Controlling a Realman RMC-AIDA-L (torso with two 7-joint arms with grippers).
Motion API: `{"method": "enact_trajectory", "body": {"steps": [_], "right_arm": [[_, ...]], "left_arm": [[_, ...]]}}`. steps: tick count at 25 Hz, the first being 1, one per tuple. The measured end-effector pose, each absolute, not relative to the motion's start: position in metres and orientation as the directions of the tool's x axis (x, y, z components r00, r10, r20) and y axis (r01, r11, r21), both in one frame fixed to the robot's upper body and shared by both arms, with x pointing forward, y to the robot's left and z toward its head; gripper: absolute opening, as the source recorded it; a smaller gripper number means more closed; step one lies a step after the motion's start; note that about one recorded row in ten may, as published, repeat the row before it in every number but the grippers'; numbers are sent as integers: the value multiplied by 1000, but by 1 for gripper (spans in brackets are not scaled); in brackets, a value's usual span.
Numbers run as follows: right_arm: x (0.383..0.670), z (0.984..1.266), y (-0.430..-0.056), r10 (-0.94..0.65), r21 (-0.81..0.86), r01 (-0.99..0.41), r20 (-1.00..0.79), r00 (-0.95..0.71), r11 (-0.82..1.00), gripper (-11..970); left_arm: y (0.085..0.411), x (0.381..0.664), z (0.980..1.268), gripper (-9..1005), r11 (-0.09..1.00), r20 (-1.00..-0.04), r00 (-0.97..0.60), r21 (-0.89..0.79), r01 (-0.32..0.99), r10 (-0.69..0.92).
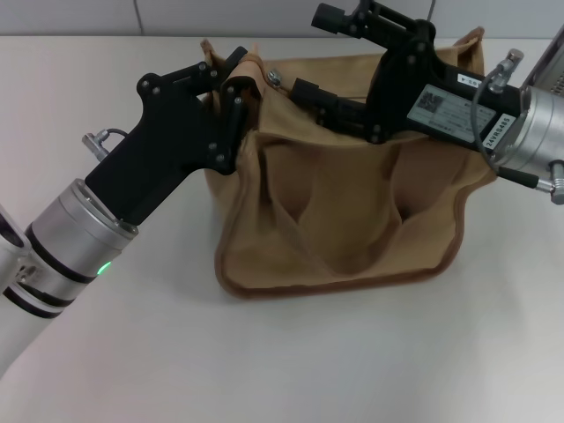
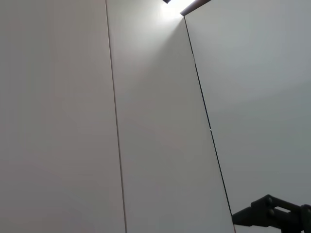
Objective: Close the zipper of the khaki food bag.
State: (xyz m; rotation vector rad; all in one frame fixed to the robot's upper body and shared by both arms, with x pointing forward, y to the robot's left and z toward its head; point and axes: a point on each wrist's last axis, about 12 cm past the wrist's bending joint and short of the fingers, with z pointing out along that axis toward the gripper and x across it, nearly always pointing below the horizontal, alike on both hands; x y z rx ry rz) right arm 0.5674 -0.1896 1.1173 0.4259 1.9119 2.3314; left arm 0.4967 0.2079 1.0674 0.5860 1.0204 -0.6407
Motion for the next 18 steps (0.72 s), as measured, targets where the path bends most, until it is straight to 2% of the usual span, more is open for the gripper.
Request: {"method": "enact_trajectory", "body": {"steps": [18], "right_arm": [[582,1119,-170,277,986,68,108,-955,-153,753]], "left_arm": [[203,501,1070,54,664,-900,379,151,732,-214]]}}
